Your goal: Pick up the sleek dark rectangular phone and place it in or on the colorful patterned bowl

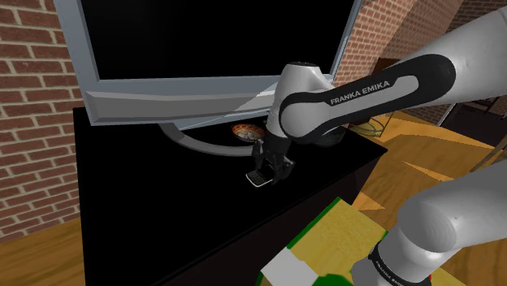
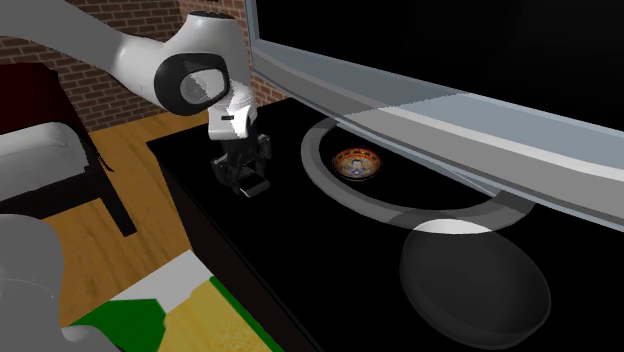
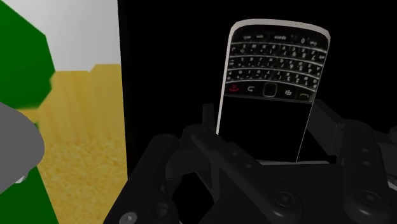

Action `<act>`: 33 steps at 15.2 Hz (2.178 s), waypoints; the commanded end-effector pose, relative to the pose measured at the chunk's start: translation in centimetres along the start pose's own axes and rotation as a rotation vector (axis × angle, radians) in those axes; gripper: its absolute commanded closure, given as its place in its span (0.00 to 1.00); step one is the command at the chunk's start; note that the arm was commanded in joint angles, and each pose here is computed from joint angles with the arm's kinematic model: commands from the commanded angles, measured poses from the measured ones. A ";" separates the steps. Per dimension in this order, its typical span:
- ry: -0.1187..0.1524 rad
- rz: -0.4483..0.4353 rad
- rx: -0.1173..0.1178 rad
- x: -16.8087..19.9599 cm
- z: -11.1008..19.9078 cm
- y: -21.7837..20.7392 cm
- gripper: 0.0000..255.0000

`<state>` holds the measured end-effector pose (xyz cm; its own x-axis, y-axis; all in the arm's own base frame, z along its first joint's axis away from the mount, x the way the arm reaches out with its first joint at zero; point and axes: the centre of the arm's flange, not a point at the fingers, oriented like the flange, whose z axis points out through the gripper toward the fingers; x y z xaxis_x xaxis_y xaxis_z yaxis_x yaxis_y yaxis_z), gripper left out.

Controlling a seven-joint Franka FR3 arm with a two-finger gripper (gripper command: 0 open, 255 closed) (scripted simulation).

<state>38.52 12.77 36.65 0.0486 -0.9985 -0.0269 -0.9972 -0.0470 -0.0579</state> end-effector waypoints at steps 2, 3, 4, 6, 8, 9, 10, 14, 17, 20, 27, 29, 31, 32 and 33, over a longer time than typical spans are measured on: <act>0.000 0.000 0.000 -0.1 -1.7 0.0 1.00; 0.000 0.000 0.000 -0.1 -2.2 -0.1 1.00; 0.000 0.000 0.000 -0.1 -2.7 -0.1 1.00; 0.000 0.000 0.000 -0.2 -3.8 -0.2 1.00; 0.000 0.000 0.000 -0.2 -4.9 -0.2 1.00; 0.000 0.000 0.000 -0.2 -5.4 -0.3 1.00; 0.000 0.000 0.000 -0.2 -5.9 -0.3 1.00; 0.000 0.000 0.000 -0.3 -8.0 -0.4 1.00; 0.000 0.000 0.000 0.4 -8.7 -1.5 1.00; 0.000 0.000 0.000 2.7 -8.6 -4.8 1.00; 0.000 0.000 0.000 7.8 -8.5 -12.5 1.00; 0.000 0.000 0.000 9.3 -8.5 -14.7 1.00; 0.000 0.000 0.000 10.8 -8.5 -16.9 1.00; 0.000 0.000 0.000 11.5 -8.4 -18.0 1.00; 0.000 0.000 0.000 12.3 -8.4 -19.1 1.00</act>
<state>56.41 2.01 45.90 0.0491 -0.9984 -0.0278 -0.9972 -0.0474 -0.0575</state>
